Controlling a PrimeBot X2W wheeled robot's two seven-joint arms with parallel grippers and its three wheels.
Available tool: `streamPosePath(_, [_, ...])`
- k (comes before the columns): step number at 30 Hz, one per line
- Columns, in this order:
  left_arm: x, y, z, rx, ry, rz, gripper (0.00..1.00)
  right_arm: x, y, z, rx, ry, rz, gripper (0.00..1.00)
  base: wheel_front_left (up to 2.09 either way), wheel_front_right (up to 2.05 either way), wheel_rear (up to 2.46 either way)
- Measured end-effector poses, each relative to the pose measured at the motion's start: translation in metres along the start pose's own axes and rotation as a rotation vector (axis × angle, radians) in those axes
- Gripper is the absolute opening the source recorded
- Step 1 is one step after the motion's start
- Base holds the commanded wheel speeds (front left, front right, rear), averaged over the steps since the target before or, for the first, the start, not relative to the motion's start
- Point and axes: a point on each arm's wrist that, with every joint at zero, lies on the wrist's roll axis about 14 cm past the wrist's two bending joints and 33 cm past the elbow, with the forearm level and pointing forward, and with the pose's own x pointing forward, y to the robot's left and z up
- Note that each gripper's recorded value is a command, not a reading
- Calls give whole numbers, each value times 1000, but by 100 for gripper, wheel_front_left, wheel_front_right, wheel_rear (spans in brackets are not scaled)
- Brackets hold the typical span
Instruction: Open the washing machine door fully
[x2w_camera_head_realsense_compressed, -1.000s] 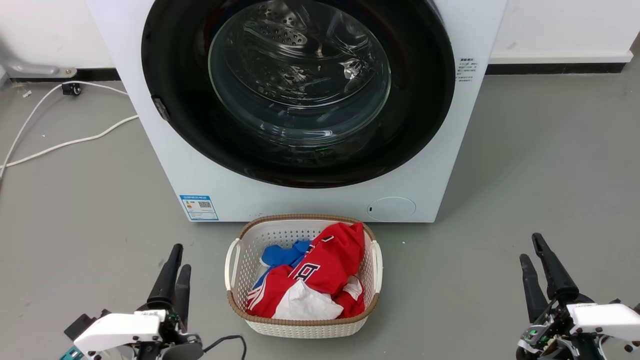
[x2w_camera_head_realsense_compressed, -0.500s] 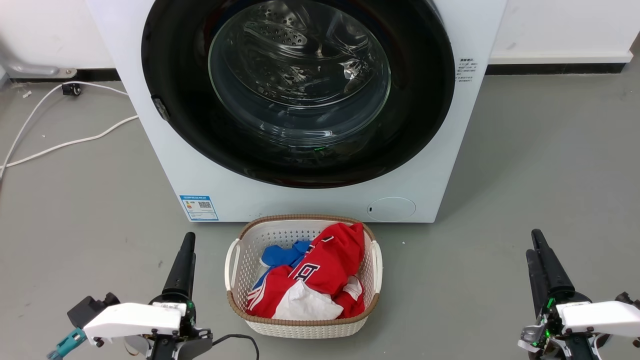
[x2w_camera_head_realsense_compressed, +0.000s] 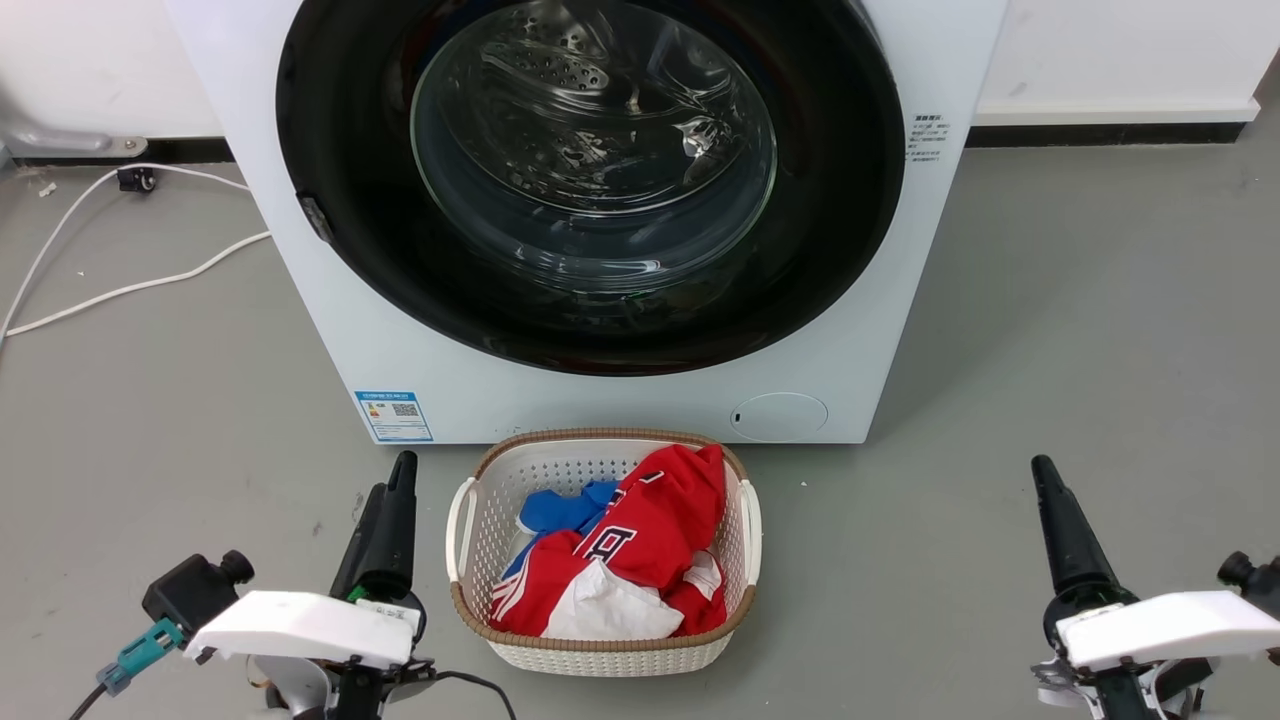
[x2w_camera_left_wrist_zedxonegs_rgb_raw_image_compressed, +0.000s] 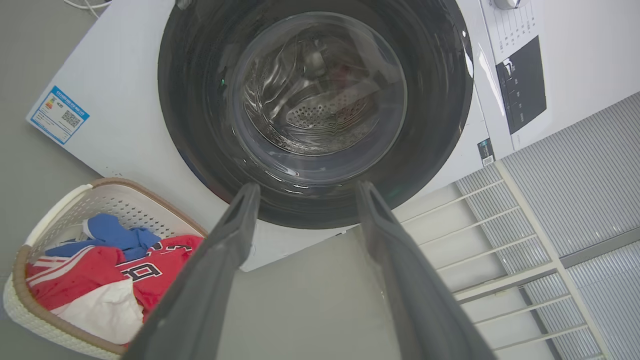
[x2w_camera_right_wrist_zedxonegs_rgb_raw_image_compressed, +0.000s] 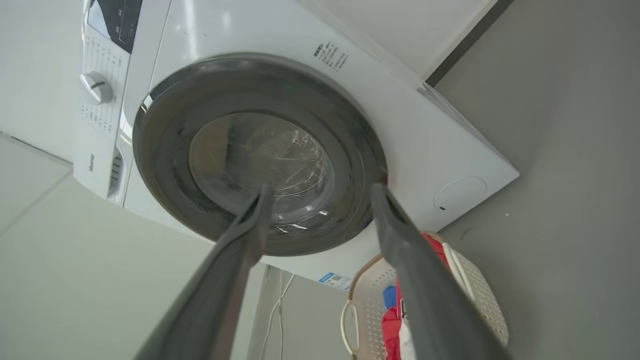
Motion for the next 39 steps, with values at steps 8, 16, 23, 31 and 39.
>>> streamPosePath(8, [0, -2, 2, 185, -2, -12, 100, 0, 6, -5, -185, 27, 21, 100, 0, 0, 0])
streamPosePath(16, [0, -4, 2, 395, 1, -28, 100, -3, 7, -12, -347, 62, 32, 100, 0, 0, 0])
streamPosePath(23, [0, -9, 0, 525, 9, -57, 100, -4, 10, -10, -445, 56, 42, 100, 0, 0, 0])
streamPosePath(31, [-2, -14, 1, 654, 3, -87, 100, -4, 15, -5, -553, 41, 57, 100, 0, 0, 0])
streamPosePath(39, [-9, -12, 0, 757, 7, -95, 100, -5, 19, -3, -650, 32, 69, 100, 0, 0, 0])
